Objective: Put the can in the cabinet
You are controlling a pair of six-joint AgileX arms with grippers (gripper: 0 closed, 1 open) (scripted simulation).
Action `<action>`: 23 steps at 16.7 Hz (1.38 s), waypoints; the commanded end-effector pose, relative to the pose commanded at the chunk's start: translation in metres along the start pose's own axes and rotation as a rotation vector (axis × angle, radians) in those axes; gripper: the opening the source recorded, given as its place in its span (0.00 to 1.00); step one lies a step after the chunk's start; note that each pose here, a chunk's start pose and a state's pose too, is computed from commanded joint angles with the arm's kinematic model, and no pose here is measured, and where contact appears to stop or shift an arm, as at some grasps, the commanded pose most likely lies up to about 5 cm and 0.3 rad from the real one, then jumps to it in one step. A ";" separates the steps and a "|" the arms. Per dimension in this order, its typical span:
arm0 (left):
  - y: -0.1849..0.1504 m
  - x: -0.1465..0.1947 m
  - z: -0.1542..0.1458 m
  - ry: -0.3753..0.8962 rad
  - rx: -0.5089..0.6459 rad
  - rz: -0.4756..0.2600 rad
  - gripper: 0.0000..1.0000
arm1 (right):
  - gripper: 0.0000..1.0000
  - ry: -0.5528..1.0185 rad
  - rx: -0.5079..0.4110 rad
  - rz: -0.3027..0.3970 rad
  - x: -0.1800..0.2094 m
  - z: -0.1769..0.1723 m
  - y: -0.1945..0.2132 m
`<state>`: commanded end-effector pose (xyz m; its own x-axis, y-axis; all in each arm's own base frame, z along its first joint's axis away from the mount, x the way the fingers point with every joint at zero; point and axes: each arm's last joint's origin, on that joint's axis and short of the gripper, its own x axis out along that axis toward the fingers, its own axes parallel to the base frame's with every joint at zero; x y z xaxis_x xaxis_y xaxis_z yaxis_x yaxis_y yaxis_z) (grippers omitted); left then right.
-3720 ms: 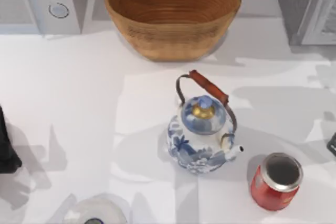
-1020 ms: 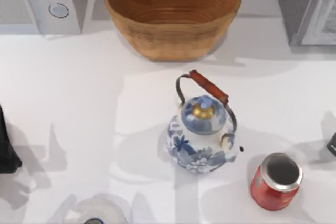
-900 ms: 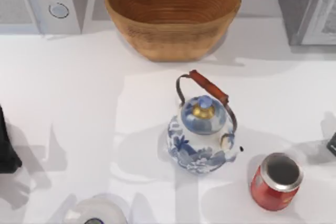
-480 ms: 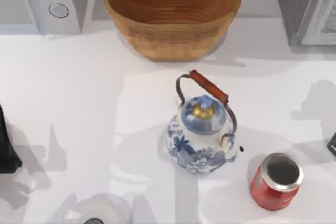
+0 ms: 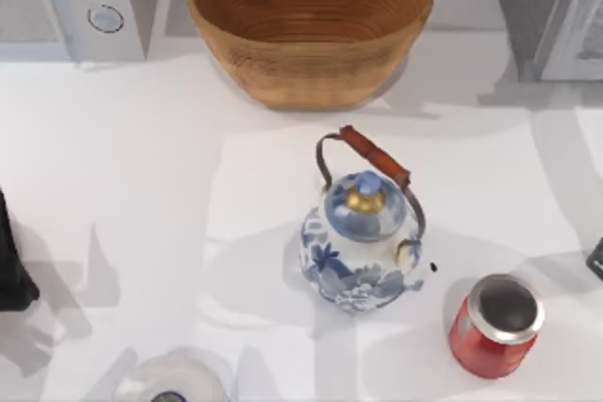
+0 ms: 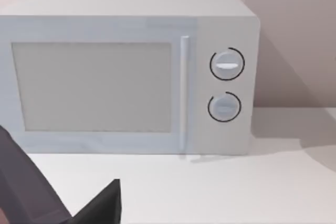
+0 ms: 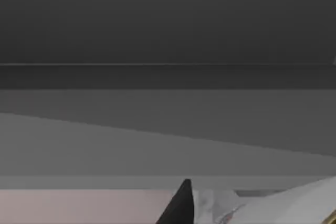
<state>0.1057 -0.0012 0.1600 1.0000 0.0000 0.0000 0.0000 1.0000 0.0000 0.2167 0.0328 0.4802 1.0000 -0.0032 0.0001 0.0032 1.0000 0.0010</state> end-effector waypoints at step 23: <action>0.000 0.000 0.000 0.000 0.000 0.000 1.00 | 0.00 -0.009 0.004 -0.001 0.133 0.064 0.018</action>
<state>0.1057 -0.0012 0.1600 1.0000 0.0000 0.0000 0.0000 1.0000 0.0000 0.3501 0.0501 0.5445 0.9999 -0.0044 0.0090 0.0044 1.0000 0.0046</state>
